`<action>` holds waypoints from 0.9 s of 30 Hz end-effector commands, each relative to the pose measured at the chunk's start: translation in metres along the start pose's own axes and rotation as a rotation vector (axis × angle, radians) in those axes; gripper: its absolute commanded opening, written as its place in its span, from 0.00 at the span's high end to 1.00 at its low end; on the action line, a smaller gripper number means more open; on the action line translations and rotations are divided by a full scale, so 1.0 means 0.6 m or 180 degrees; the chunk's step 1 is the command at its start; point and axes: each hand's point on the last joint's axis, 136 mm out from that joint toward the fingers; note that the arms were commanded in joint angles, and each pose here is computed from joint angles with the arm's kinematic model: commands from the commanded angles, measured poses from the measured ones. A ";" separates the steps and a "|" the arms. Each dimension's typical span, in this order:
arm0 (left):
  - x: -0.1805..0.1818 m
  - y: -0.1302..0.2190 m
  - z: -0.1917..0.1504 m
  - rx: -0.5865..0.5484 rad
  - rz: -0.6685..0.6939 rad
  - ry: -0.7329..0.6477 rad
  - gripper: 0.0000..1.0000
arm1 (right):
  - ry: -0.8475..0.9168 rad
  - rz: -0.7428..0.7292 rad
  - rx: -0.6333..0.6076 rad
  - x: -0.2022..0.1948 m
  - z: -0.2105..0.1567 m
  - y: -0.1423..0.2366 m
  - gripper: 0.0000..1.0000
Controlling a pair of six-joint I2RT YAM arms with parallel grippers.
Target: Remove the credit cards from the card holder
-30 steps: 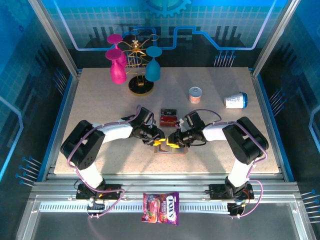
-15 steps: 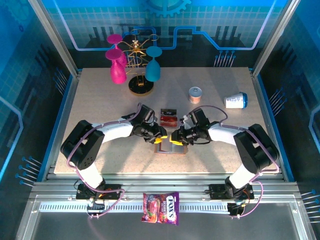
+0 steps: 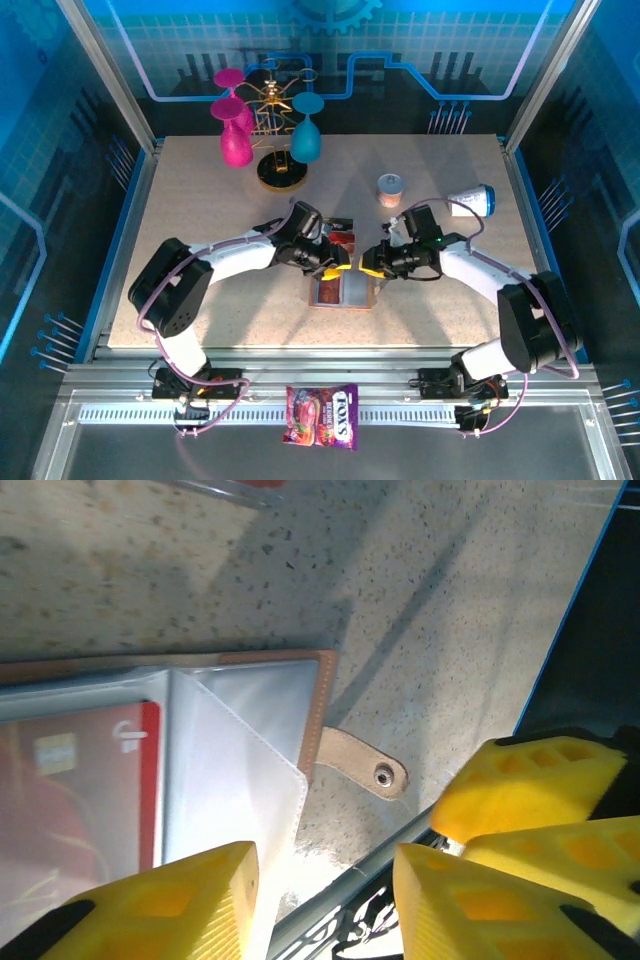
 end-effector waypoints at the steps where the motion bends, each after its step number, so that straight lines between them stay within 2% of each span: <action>1: -0.008 -0.019 -0.016 0.0194 0.0000 -0.0066 0.56 | -0.0014 -0.0107 -0.0034 -0.010 -0.002 0.030 0.72; 15: -0.005 -0.068 -0.022 0.0382 0.0101 -0.0021 0.49 | -0.0113 -0.0108 -0.0200 -0.022 -0.010 0.057 0.71; 27: -0.007 -0.069 -0.020 0.0378 0.0127 -0.0048 0.45 | -0.0152 -0.0068 -0.0202 -0.024 -0.013 0.053 0.71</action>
Point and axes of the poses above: each hand's point on the last joint's axis, 136 mm out from that joint toward the fingers, its own y axis back along the fingers, its own x axis along the line the jaws close on, z = x × y, and after that the axes turned 14 degrees about y, right-handed
